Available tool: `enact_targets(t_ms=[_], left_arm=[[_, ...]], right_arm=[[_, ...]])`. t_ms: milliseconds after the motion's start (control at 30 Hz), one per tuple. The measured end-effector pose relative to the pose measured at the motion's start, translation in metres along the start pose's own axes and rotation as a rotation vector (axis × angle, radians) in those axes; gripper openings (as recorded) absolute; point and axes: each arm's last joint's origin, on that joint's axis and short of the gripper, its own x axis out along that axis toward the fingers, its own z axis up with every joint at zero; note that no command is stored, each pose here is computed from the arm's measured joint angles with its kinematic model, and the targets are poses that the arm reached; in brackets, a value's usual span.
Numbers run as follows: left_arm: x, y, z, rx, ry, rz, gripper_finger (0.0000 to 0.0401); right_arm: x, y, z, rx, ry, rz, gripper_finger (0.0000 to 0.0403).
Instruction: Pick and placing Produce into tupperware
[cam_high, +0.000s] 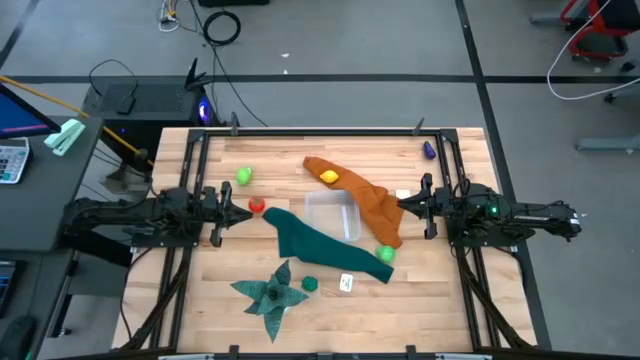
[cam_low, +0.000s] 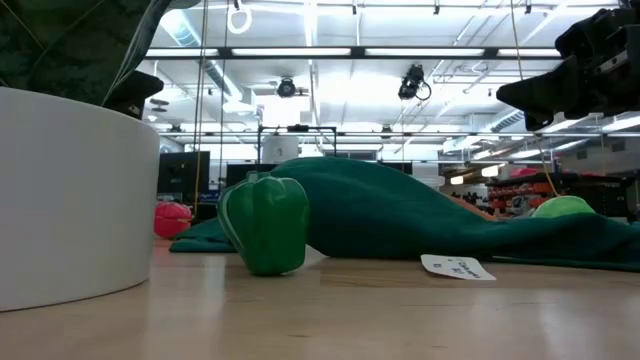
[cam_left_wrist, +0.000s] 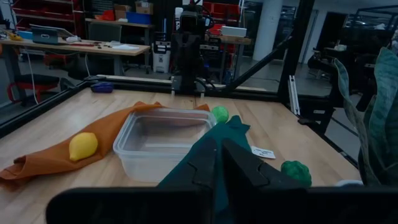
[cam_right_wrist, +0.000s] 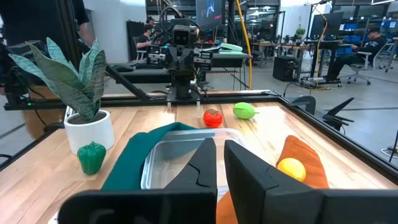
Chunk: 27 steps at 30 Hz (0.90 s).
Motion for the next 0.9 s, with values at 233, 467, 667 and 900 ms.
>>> enact_targets(t_ms=[233, 467, 667, 900], left_arm=[[0.0, 0.0, -0.0001, 0.0, 0.001, 0.0, 0.0039], [0.0, 0.0, 0.0, 0.0, 0.0, 0.0, 0.0036], [0.0, 0.0, 0.0, 0.0, 0.0, 0.0, 0.0028], [0.0, 0.0, -0.0001, 0.0, 0.001, 0.0, 0.0035]], right_arm=[[0.0, 0.0, 0.0, 0.0, 0.0, 0.0, 0.0], [0.0, 0.0, 0.0, 0.0, 0.0, 0.0, 0.0], [0.0, 0.0, -0.0001, 0.0, 0.0, 0.0, 0.0], [0.0, 0.0, -0.0001, 0.0, 0.0, 0.0, 0.0]])
